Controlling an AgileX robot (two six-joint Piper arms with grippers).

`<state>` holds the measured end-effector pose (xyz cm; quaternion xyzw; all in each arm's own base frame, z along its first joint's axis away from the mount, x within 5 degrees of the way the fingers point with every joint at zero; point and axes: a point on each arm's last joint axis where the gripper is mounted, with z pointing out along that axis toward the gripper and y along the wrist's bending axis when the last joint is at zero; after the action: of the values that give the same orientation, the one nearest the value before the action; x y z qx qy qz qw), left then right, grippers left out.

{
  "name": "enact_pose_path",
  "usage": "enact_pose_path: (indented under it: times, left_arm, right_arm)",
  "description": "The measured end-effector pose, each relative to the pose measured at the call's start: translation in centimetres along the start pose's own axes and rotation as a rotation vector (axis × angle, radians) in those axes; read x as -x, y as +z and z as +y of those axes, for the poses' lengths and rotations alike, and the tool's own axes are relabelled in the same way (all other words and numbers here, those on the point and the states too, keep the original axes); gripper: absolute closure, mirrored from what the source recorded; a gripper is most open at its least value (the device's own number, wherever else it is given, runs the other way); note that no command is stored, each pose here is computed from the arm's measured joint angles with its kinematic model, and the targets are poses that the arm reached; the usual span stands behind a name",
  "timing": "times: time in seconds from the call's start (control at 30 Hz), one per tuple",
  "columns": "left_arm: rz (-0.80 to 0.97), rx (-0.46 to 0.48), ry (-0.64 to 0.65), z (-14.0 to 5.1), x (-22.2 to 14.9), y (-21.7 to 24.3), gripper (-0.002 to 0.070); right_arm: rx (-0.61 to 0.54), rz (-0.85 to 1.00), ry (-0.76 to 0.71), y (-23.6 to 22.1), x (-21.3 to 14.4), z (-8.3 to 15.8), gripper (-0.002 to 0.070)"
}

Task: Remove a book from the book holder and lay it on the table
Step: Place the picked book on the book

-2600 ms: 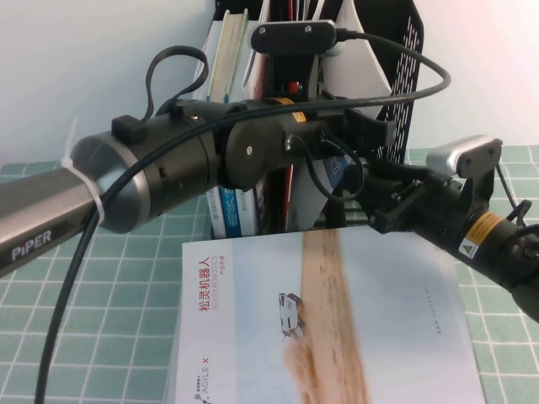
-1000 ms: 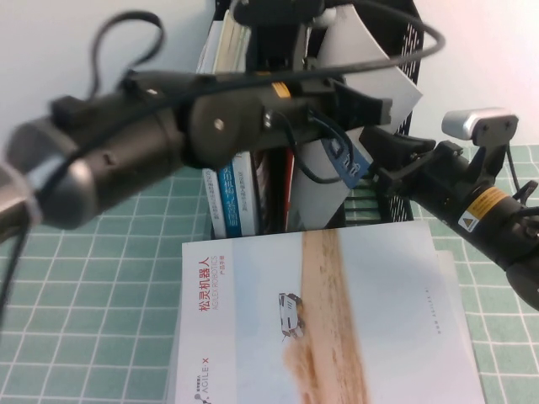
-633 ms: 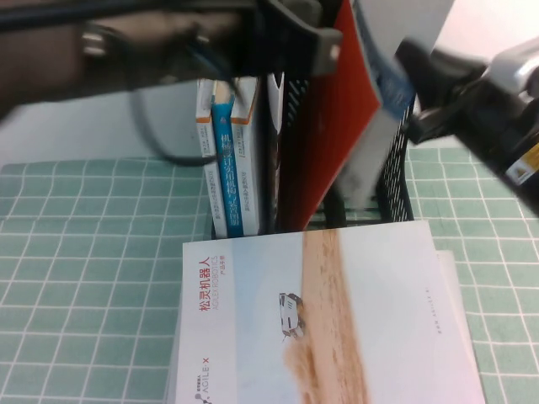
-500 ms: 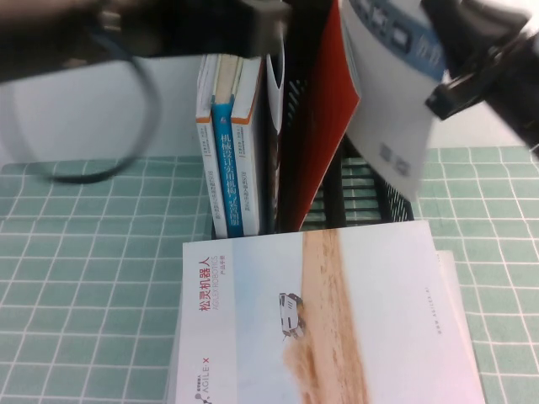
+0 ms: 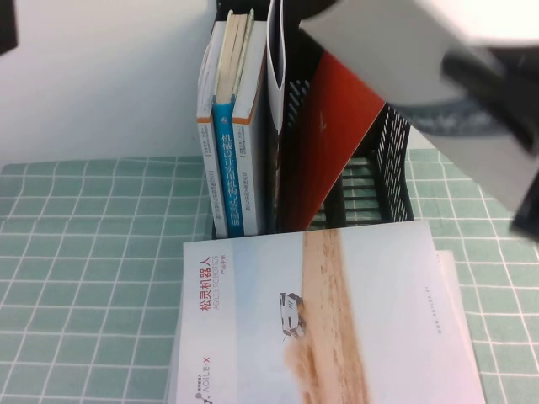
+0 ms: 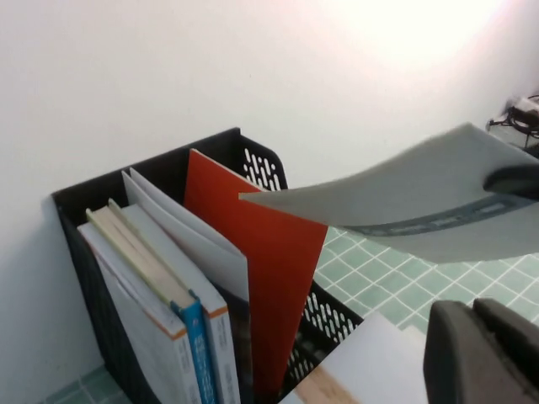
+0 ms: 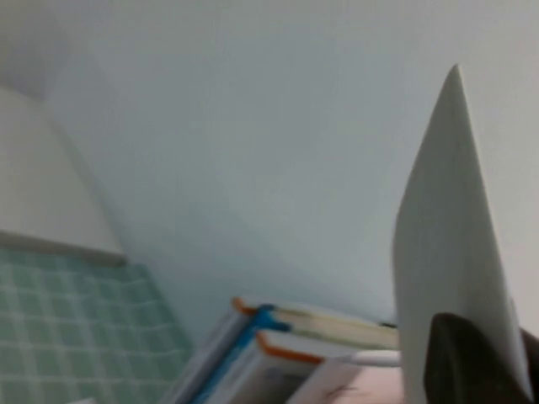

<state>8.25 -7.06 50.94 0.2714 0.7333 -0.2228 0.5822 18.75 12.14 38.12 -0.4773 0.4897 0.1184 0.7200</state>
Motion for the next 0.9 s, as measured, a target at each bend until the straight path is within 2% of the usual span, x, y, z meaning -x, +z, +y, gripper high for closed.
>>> enact_pose_path:
  times: [0.13,0.33,0.5,0.7,0.9]
  left_arm:
    - [0.005,0.013,-0.025,0.1,-1.7,-0.8,0.0677]
    - [0.026,0.014,-0.055,0.0,-4.8,-1.0,0.0677]
    - [0.077,0.013,-0.069,0.0,-6.9,-0.5,0.0676]
    - [0.09,0.013,-0.091,0.0,-7.4,-0.4,0.0677]
    - [0.089,0.008,-0.097,0.0,-7.4,-0.4,0.0677]
  right_arm:
    - [0.193,0.042,0.01,-0.2,-0.5,1.9,0.0668]
    - [0.342,0.096,0.074,0.4,-2.3,5.2,0.0668]
    - [0.422,0.143,0.046,2.1,-3.3,7.9,0.0668]
    - [0.502,0.181,-0.007,4.6,-4.6,11.2,0.0668]
    - [0.592,0.281,0.062,6.9,-7.7,14.8,0.0668]
